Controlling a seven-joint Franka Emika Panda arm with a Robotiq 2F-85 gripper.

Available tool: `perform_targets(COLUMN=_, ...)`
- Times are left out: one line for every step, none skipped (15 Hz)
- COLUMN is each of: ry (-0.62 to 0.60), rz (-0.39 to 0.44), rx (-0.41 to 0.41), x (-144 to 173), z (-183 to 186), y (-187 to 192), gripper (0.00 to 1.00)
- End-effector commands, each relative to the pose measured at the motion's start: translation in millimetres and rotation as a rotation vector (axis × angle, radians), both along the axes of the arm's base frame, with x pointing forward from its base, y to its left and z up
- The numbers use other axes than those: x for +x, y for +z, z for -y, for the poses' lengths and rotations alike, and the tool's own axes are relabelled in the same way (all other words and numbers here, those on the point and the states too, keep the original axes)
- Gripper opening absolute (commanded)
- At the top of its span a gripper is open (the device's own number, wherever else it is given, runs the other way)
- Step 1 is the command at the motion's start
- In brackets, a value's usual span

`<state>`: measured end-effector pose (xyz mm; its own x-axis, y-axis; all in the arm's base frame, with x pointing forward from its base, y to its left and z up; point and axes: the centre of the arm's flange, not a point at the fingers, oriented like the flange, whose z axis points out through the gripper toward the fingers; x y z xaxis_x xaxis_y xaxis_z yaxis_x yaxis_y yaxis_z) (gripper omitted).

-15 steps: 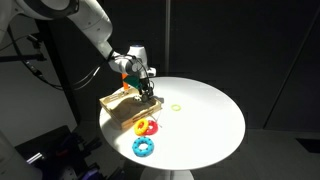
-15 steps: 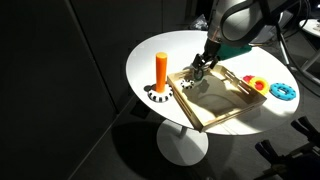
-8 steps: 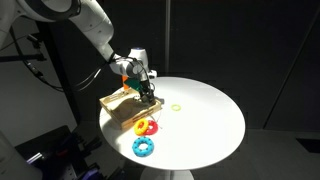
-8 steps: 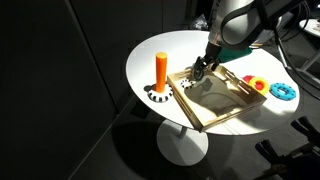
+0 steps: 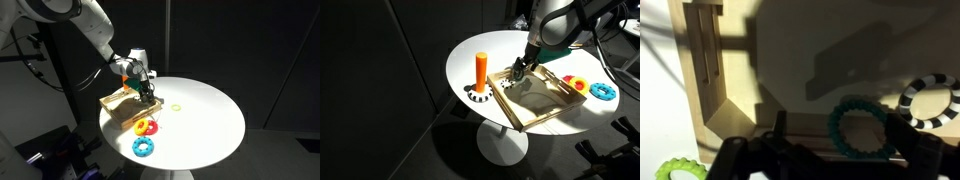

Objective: Put the green ring on the table

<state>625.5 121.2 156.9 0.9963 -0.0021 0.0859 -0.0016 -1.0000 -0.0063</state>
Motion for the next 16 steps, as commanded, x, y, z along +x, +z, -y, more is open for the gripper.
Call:
perform_targets(ry=-0.004, rz=0.018, rx=0.016, x=10, z=-6, y=7, gripper=1.00)
perform_targets(ry=-0.004, rz=0.019, rx=0.019, x=12, z=-7, y=7, gripper=1.00)
perform_targets(ry=-0.005, rz=0.019, rx=0.021, x=13, z=-8, y=6, gripper=1.00)
perform_targets(ry=-0.004, rz=0.020, rx=0.022, x=14, z=-9, y=5, gripper=1.00)
perform_targets(ry=-0.004, rz=0.021, rx=0.023, x=15, z=-10, y=5, gripper=1.00)
perform_targets(ry=-0.003, rz=0.021, rx=0.024, x=16, z=-11, y=4, gripper=1.00)
perform_targets(ry=-0.002, rz=0.021, rx=0.025, x=17, z=-12, y=3, gripper=1.00)
perform_targets(ry=0.000, rz=0.020, rx=0.027, x=17, z=-14, y=2, gripper=1.00)
perform_targets(ry=0.001, rz=0.019, rx=0.028, x=18, z=-15, y=1, gripper=1.00)
perform_targets(ry=0.002, rz=0.019, rx=0.029, x=19, z=-16, y=0, gripper=1.00)
perform_targets(ry=0.005, rz=0.018, rx=0.030, x=19, z=-18, y=-2, gripper=1.00)
perform_targets(ry=0.007, rz=0.019, rx=0.031, x=20, z=-20, y=-3, gripper=1.00)
perform_targets(ry=0.007, rz=0.019, rx=0.031, x=21, z=-22, y=-4, gripper=1.00)
perform_targets(ry=0.009, rz=0.019, rx=0.032, x=22, z=-23, y=-4, gripper=0.83)
perform_targets(ry=0.010, rz=0.020, rx=0.032, x=22, z=-24, y=-4, gripper=0.75)
perform_targets(ry=0.012, rz=0.019, rx=0.031, x=22, z=-25, y=-4, gripper=0.66)
